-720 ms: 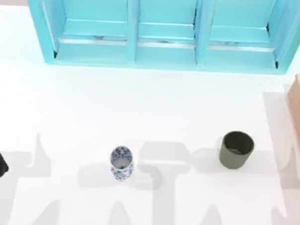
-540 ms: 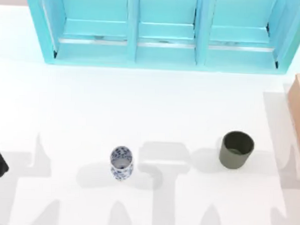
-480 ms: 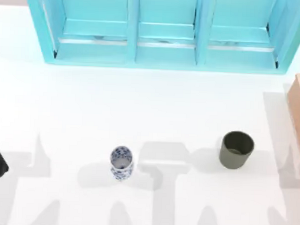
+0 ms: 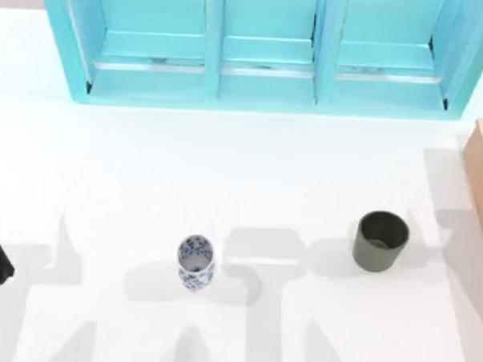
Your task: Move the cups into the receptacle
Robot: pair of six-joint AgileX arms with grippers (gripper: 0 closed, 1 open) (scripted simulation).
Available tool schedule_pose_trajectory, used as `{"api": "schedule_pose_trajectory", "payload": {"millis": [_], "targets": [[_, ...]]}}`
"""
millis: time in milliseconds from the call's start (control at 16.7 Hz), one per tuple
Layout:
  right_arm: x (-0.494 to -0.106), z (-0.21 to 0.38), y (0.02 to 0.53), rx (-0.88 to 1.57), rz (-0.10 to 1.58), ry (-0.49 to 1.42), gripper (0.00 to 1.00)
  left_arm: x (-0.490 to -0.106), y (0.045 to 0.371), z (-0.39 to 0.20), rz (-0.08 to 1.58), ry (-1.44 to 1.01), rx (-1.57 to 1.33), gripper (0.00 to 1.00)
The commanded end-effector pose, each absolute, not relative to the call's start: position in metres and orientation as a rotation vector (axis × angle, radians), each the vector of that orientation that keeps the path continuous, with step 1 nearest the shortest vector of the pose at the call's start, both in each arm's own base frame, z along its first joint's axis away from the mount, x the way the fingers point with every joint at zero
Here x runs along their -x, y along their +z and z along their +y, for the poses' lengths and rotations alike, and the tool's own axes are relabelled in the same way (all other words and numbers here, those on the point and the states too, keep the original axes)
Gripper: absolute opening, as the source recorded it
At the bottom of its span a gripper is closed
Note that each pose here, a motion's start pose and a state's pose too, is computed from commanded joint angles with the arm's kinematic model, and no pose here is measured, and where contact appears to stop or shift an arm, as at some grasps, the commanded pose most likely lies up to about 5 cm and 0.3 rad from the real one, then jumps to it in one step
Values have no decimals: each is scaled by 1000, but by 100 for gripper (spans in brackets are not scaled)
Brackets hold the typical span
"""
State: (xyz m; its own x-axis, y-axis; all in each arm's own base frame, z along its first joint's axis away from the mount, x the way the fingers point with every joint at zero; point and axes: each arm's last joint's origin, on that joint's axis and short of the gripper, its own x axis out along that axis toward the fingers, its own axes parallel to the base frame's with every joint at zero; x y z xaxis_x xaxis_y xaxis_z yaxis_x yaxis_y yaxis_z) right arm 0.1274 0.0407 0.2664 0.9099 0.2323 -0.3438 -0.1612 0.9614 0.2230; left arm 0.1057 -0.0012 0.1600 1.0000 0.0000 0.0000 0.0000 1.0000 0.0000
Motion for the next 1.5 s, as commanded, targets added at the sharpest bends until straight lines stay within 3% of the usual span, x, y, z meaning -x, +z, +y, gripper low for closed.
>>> {"api": "schedule_pose_trajectory", "payload": {"millis": [360, 660, 1020, 1260, 1500], "targets": [[-188, 116, 404, -330, 517, 315, 100, -106, 160, -1, 0, 0, 0, 100], [-205, 176, 462, -409, 574, 405, 100, -106, 160, -1, 0, 0, 0, 100], [-248, 288, 419, -317, 885, 355, 100, -106, 160, -1, 0, 0, 0, 100], [-264, 365, 322, -132, 1202, 214, 100, -106, 160, -1, 0, 0, 0, 100], [-263, 396, 255, -25, 1417, 55, 100, -106, 160, -1, 0, 0, 0, 100]]}}
